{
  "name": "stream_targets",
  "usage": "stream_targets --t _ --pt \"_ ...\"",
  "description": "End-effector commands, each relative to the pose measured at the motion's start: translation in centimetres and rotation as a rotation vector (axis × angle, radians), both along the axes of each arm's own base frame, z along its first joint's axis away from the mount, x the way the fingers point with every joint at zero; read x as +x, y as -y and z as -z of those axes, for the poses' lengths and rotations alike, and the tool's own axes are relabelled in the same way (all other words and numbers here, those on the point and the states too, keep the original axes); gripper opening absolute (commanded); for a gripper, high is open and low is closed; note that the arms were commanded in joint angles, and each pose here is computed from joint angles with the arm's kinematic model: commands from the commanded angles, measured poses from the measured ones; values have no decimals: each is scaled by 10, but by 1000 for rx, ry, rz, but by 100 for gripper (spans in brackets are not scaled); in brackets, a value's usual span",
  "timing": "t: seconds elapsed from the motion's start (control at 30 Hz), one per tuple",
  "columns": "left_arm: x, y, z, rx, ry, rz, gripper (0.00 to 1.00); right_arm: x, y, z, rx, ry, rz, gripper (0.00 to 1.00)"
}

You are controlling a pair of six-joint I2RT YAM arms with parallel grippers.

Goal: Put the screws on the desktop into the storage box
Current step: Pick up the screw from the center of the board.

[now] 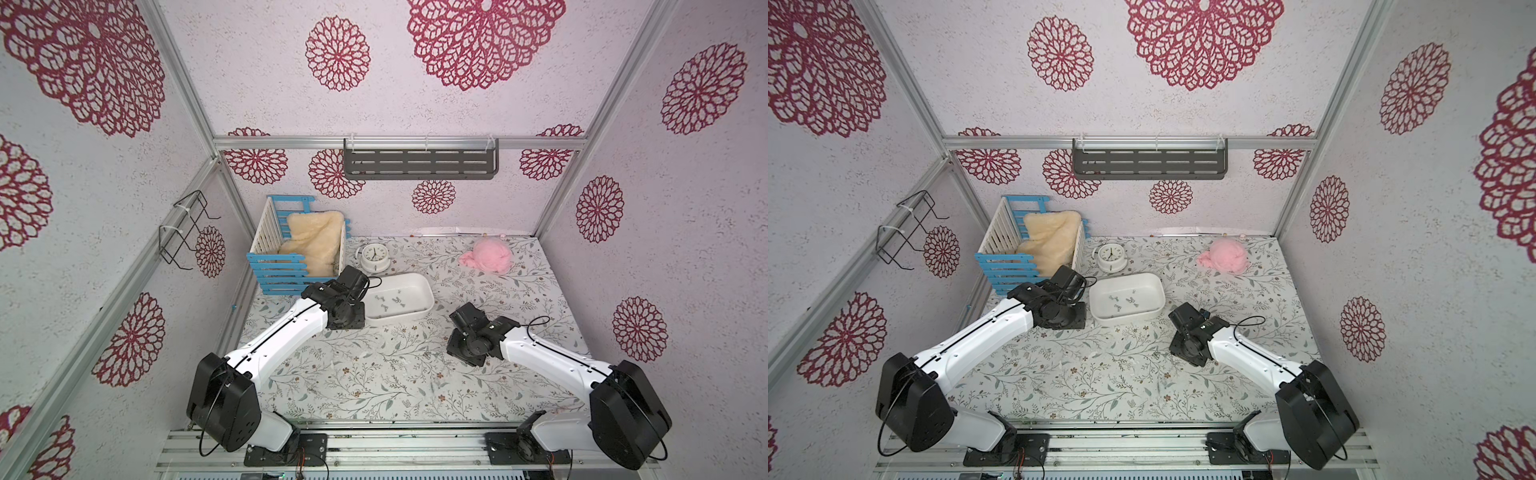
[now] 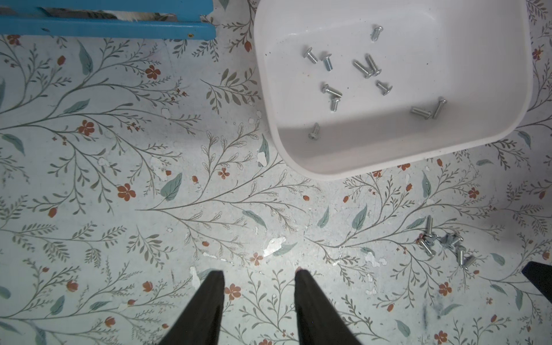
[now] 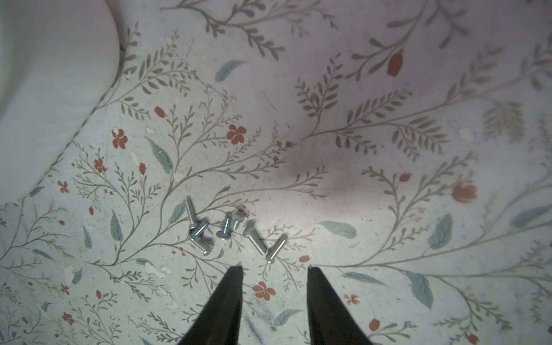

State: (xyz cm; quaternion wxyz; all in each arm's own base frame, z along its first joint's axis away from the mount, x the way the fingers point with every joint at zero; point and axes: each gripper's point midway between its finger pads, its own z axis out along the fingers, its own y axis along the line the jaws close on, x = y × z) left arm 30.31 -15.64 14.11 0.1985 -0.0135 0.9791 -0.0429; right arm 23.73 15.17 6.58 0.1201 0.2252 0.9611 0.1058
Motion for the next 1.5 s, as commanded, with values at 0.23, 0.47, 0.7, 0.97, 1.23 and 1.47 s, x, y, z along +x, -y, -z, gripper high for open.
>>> stream_targets --t 0.23,0.47,0.7,0.97,1.23,1.47 --pt "11 8 -12 -57 55 6 44 -15 -9 17 76 -121 146 40" --pt "8 3 -14 -57 62 3 44 -15 -12 21 107 -149 232 41" --pt "0 -1 -16 -74 60 8 44 -18 -18 33 122 -200 283 39" --pt "-5 0 -15 -93 51 15 44 -8 -26 34 100 -221 288 38" --pt "-10 -6 -13 -80 54 14 45 -10 -24 42 56 -261 292 37" --pt "-11 -10 -9 -77 43 12 45 -12 -22 43 38 -271 295 36"
